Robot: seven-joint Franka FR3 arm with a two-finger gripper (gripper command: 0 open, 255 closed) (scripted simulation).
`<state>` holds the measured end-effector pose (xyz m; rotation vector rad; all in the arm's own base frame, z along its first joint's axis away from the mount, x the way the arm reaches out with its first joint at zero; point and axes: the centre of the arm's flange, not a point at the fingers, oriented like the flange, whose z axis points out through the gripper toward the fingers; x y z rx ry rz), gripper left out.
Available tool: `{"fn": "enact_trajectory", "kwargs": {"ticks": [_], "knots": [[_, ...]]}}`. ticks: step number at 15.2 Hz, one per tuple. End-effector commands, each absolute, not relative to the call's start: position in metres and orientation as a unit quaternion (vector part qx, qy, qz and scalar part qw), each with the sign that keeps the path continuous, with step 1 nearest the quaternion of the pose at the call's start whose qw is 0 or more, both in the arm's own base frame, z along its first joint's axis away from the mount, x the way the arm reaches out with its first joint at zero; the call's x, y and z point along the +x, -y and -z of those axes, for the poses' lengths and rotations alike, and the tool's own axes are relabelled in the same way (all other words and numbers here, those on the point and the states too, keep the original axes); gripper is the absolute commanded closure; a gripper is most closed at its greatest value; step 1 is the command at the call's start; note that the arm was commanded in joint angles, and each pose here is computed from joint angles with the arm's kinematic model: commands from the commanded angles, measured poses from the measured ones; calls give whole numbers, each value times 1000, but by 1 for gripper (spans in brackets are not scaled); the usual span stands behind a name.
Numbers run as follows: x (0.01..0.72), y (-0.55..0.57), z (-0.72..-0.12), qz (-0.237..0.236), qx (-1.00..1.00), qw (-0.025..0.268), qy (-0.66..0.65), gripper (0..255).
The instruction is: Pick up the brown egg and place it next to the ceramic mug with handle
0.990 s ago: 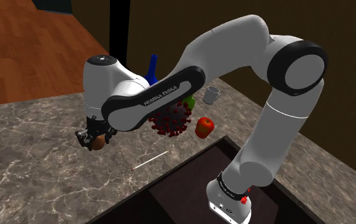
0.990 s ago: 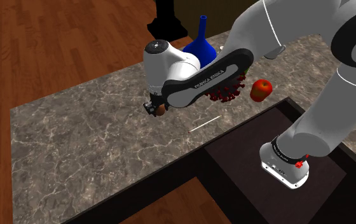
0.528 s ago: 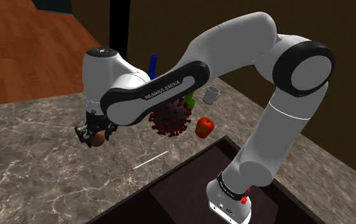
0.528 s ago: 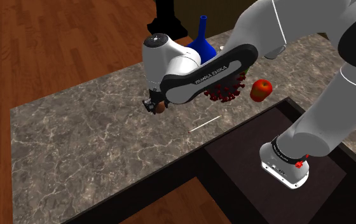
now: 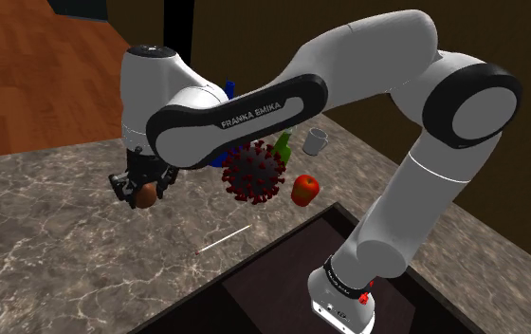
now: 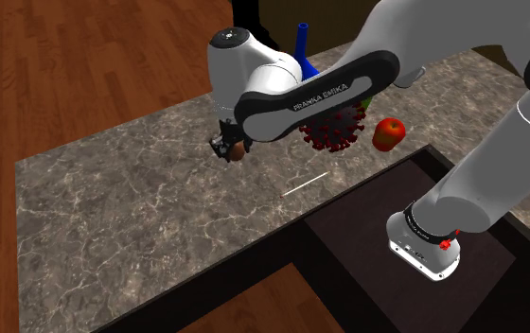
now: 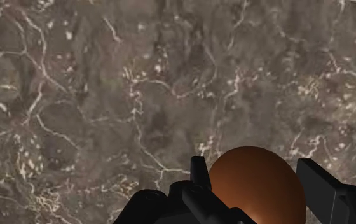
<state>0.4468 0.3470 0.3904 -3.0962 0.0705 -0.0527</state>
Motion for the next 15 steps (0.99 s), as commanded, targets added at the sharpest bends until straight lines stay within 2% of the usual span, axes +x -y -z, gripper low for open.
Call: {"fn": "enact_trajectory", "kwargs": {"ticks": [1, 15], "knots": [[447, -347, -402, 17, -999, 22, -23, 255], [447, -347, -476, 17, -999, 22, -23, 255]]}}
